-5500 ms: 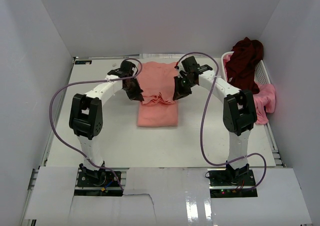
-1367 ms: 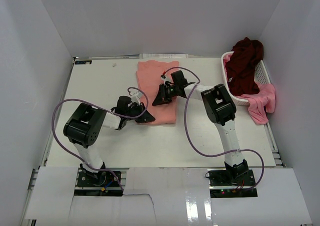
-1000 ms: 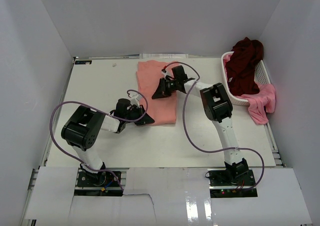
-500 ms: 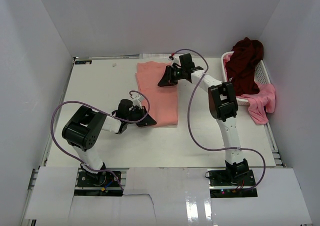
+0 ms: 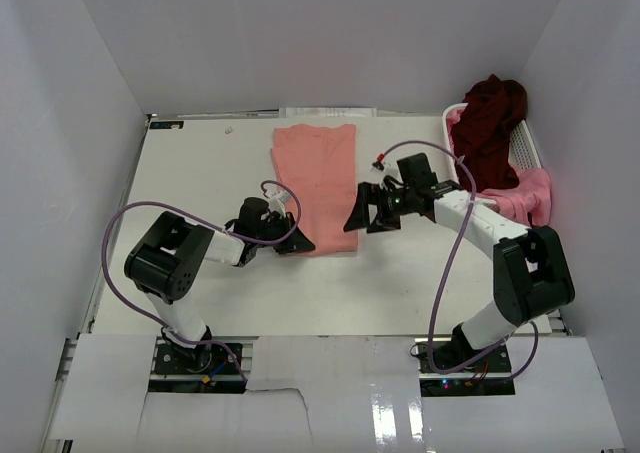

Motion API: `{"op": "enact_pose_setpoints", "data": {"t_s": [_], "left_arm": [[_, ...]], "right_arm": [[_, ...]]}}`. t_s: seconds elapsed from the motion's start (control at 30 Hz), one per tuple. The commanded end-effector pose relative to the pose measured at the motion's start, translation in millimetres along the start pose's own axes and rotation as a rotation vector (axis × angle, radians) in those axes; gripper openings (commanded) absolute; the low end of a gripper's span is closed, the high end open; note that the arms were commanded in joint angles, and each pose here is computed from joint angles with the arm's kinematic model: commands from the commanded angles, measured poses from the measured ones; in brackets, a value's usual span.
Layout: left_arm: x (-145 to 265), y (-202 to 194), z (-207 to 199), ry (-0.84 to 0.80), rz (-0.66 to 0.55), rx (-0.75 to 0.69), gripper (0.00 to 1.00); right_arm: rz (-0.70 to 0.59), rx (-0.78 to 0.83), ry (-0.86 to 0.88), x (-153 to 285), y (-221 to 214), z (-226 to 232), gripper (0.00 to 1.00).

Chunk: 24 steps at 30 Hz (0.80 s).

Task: Fold and stack the t-shirts
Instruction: Fold the folded rectangular tshirt in 1/3 of the way, then grab one side of the 2/3 rectangular tshirt with both arms

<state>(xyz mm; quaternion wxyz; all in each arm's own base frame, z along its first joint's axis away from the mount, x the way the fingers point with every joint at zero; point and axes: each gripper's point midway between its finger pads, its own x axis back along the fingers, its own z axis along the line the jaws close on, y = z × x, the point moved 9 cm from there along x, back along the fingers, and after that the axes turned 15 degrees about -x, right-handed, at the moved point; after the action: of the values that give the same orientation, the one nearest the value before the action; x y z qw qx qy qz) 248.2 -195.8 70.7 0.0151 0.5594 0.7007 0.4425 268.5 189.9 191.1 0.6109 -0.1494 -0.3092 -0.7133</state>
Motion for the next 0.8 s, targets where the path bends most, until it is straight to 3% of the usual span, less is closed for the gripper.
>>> {"op": "enact_pose_setpoints", "data": {"t_s": [0.0, 0.2, 0.57, 0.77], "left_arm": [[4, 15, -13, -0.019, -0.031, -0.033, 0.0], [6, 17, -14, -0.008, -0.035, -0.038, 0.0], [10, 16, -15, 0.008, -0.035, -0.038, 0.0], [11, 17, -16, 0.012, -0.038, -0.045, 0.0]], "right_arm": [[0.082, -0.118, -0.084, 4, -44, -29, 0.98], [0.101, -0.204, -0.049, 2, -81, -49, 0.98], [0.046, -0.363, 0.114, -30, -84, -64, 0.97], [-0.013, -0.415, 0.106, -45, -75, -74, 0.96]]}}
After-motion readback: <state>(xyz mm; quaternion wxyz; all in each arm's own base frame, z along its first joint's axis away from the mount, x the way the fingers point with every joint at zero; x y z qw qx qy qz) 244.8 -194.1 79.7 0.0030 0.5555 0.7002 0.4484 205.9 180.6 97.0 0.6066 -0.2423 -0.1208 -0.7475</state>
